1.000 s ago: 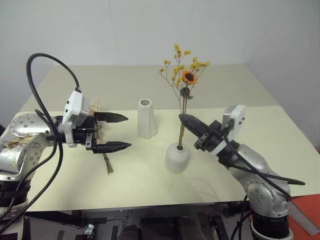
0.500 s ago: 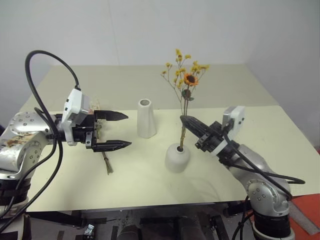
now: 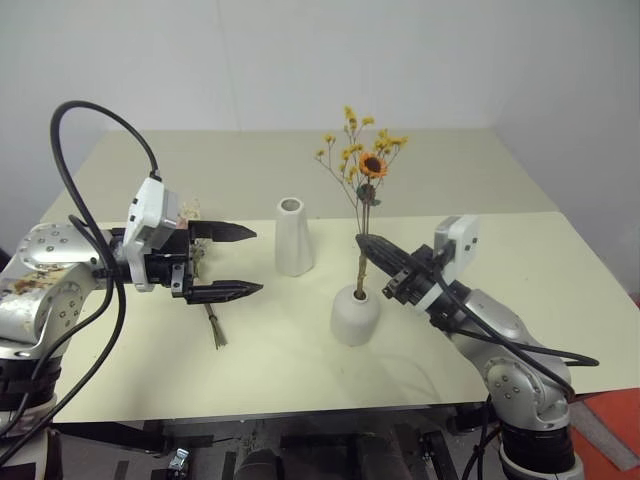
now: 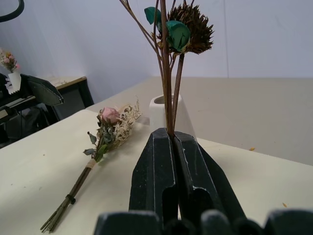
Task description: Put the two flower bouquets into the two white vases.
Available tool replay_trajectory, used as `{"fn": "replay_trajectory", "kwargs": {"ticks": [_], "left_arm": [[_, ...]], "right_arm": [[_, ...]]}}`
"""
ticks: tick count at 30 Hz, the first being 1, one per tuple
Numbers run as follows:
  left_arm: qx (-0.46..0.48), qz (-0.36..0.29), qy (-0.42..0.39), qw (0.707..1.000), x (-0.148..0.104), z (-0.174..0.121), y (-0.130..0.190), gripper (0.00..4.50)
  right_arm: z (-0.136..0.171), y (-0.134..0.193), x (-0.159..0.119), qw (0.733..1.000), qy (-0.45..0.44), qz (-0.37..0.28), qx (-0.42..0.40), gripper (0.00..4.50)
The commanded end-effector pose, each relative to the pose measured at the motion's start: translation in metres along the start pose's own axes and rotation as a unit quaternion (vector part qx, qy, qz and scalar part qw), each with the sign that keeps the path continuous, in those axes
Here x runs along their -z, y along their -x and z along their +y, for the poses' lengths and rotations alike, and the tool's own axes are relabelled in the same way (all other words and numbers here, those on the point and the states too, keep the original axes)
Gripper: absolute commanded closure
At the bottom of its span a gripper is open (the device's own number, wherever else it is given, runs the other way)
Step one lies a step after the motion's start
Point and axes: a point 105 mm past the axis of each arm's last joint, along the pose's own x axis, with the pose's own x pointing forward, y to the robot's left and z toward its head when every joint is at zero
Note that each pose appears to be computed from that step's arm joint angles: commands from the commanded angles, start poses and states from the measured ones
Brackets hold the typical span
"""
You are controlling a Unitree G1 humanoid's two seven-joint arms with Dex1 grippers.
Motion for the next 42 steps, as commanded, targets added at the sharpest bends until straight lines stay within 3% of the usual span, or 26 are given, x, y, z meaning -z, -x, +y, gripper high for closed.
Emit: {"fn": "replay_trajectory", "kwargs": {"ticks": [1, 4, 10, 15, 23, 28, 33, 37, 42], "left_arm": [[-0.008, 0.002, -0.021, 1.000, -0.008, 0.002, 0.004, 0.00], [-0.018, 0.004, -0.015, 1.000, -0.006, 0.003, 0.005, 0.00], [-0.091, 0.033, 0.038, 0.995, 0.012, 0.011, 0.013, 0.00], [-0.197, 0.158, 0.103, 0.962, 0.052, 0.023, 0.026, 0.00], [-0.303, 0.329, 0.295, 0.844, 0.095, 0.027, 0.030, 0.00], [-0.367, 0.397, 0.332, 0.773, 0.130, 0.039, 0.024, 0.00], [-0.405, 0.427, 0.338, 0.735, 0.148, 0.046, 0.024, 0.00], [-0.443, 0.402, 0.329, 0.731, 0.146, 0.062, 0.027, 0.82], [-0.474, 0.360, 0.310, 0.741, 0.135, 0.080, 0.031, 2.43]], "right_arm": [[0.005, 0.006, -0.008, 1.000, 0.018, -0.019, -0.010, 4.45], [0.008, 0.009, -0.005, 0.999, 0.023, -0.014, -0.022, 3.76], [0.010, 0.029, 0.001, 0.998, 0.039, 0.013, -0.052, 1.68], [0.008, 0.052, 0.003, 0.990, 0.065, 0.070, -0.101, 0.03], [-0.027, 0.072, -0.043, 0.975, 0.135, 0.122, -0.127, 0.03], [-0.028, 0.069, -0.067, 0.966, 0.172, 0.117, -0.154, 0.03], [-0.023, 0.066, -0.078, 0.962, 0.184, 0.107, -0.170, 0.03], [-0.022, 0.067, -0.077, 0.962, 0.183, 0.107, -0.170, 0.00], [-0.021, 0.070, -0.073, 0.962, 0.181, 0.114, -0.171, 0.00]]}}
